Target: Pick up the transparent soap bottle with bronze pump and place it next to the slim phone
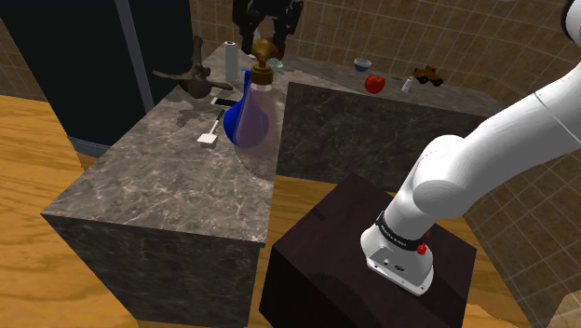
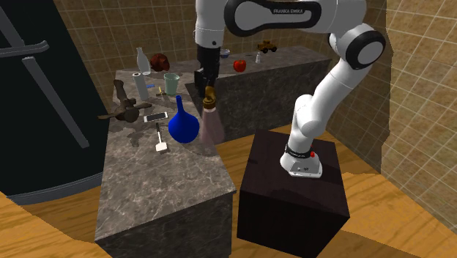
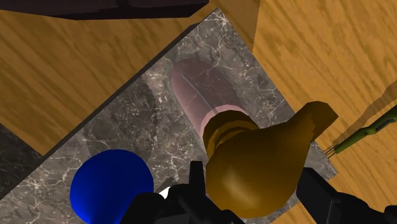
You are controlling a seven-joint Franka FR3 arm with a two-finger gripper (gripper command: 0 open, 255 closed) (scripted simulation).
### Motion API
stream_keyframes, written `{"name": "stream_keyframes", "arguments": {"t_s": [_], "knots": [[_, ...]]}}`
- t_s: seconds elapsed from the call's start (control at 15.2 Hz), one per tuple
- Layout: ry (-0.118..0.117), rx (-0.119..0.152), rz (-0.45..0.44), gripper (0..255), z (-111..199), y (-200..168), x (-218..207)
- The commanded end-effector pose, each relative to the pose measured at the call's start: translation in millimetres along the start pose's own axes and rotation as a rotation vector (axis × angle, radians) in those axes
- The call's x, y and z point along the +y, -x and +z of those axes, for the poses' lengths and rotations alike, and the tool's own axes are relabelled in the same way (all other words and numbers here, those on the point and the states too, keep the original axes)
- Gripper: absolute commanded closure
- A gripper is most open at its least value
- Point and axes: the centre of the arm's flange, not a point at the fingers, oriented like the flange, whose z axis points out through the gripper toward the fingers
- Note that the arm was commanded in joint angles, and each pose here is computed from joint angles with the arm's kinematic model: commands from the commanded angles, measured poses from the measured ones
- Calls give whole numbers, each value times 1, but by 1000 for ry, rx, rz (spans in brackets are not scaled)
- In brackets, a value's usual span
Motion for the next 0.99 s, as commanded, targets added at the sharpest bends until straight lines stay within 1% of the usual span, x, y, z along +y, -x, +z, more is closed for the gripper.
{"name": "stream_keyframes", "arguments": {"t_s": [0.0,0.92], "knots": [[0,0,0,255,-12,-2,-1],[0,0,0,255,-85,-8,-8]]}}
